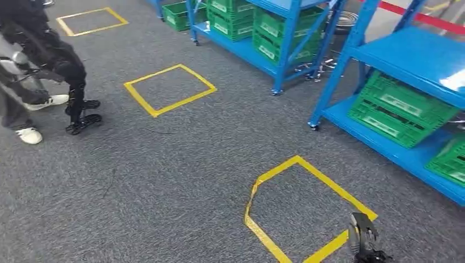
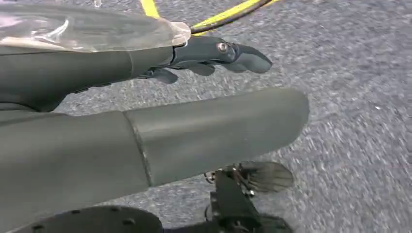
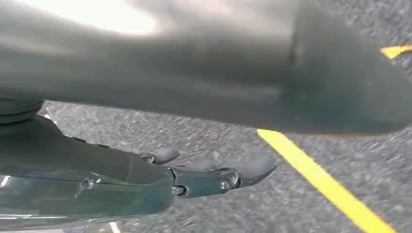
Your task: Take the parts from the cabinet and place them on the table.
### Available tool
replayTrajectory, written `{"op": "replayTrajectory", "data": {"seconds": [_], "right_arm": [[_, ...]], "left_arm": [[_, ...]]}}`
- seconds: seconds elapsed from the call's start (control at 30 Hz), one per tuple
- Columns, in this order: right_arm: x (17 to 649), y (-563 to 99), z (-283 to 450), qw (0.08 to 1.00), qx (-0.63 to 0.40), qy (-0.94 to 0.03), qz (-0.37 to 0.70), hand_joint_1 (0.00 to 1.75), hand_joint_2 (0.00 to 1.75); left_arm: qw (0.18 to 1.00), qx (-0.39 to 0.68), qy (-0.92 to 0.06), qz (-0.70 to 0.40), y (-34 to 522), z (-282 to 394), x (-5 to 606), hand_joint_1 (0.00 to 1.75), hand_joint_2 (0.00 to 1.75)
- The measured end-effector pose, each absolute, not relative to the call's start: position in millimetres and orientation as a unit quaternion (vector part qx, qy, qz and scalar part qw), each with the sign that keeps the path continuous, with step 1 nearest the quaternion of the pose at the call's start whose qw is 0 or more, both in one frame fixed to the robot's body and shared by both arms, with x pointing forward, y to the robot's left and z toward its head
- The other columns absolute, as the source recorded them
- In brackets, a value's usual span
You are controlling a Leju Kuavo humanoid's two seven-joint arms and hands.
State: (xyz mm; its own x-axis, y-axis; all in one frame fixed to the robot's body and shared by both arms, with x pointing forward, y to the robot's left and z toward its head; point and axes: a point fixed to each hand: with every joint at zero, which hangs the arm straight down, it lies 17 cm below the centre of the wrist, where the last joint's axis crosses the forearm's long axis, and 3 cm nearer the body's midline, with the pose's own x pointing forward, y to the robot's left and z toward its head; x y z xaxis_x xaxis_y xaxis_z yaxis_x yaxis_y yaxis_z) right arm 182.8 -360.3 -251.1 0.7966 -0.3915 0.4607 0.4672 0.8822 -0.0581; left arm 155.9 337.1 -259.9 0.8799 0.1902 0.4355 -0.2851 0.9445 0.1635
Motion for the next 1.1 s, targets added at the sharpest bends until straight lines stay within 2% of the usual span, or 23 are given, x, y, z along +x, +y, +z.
{"op": "replayTrajectory", "data": {"seconds": [1.1], "right_arm": [[190.0, -360.5, -248.9, 0.941, -0.083, -0.229, -0.237, 0.00, 0.00]], "left_arm": [[0.963, 0.111, -0.209, 0.125, 336.0, -260.8, 152.7, 0.00, 0.00]]}}
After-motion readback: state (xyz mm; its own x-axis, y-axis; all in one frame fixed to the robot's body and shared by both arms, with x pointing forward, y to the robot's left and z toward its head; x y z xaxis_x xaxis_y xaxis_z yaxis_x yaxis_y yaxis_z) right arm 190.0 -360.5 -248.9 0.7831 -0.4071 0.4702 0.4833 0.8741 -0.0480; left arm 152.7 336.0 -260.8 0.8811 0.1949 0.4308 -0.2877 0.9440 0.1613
